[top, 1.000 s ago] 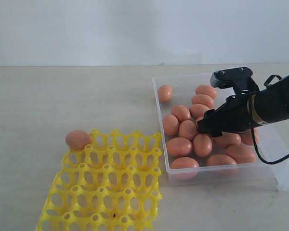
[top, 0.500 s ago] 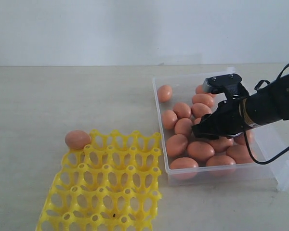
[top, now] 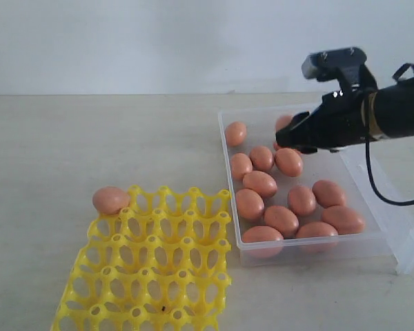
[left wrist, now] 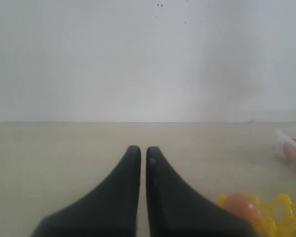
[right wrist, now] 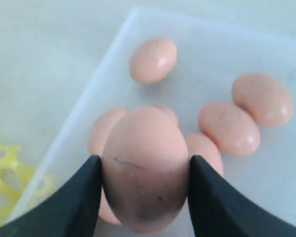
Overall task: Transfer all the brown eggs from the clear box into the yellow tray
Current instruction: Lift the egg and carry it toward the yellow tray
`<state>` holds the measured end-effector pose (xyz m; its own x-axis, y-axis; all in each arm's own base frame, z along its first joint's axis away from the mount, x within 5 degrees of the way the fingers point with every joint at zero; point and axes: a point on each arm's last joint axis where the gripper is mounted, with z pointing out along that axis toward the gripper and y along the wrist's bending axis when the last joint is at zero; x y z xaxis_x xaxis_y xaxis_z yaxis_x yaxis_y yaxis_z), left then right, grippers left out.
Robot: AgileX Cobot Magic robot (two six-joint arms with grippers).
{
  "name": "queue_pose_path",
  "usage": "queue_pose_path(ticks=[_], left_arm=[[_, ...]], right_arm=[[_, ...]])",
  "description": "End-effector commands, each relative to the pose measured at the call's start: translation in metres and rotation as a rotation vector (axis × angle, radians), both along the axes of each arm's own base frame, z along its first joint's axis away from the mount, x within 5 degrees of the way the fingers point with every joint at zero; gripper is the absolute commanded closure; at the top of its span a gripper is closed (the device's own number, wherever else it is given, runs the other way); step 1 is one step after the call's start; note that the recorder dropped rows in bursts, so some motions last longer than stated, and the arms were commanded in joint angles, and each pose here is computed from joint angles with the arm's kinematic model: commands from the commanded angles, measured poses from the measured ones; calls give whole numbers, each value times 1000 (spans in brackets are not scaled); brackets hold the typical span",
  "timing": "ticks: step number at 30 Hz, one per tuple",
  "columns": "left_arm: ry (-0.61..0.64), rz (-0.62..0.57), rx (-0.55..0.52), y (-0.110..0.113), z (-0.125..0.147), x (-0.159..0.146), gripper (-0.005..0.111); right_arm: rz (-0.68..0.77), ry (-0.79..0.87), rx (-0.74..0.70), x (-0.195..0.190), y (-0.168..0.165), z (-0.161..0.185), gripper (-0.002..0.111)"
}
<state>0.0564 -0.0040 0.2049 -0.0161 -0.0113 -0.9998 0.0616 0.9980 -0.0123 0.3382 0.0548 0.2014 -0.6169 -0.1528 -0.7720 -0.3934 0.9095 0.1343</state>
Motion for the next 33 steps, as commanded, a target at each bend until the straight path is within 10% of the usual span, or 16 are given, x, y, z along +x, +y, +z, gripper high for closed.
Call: queue_pose_path(ticks=[1,12,20,25,33], left_arm=[[-4,3,3,0,-1,0,103],[-2,3,3,0,-1,0,103],[-1,3,3,0,-1,0,103],[-1,3,3,0,-1,0,103],[-1,3,3,0,-1,0,103]], right_arm=[[112,-251,175,-7,14,44,108],[-122,-821,807,0,8,83,108],[431,-824,504,-25,75,71,108],[505,-679,141,-32,120,34,108],[573,-495,212,-42,161,-15,108]])
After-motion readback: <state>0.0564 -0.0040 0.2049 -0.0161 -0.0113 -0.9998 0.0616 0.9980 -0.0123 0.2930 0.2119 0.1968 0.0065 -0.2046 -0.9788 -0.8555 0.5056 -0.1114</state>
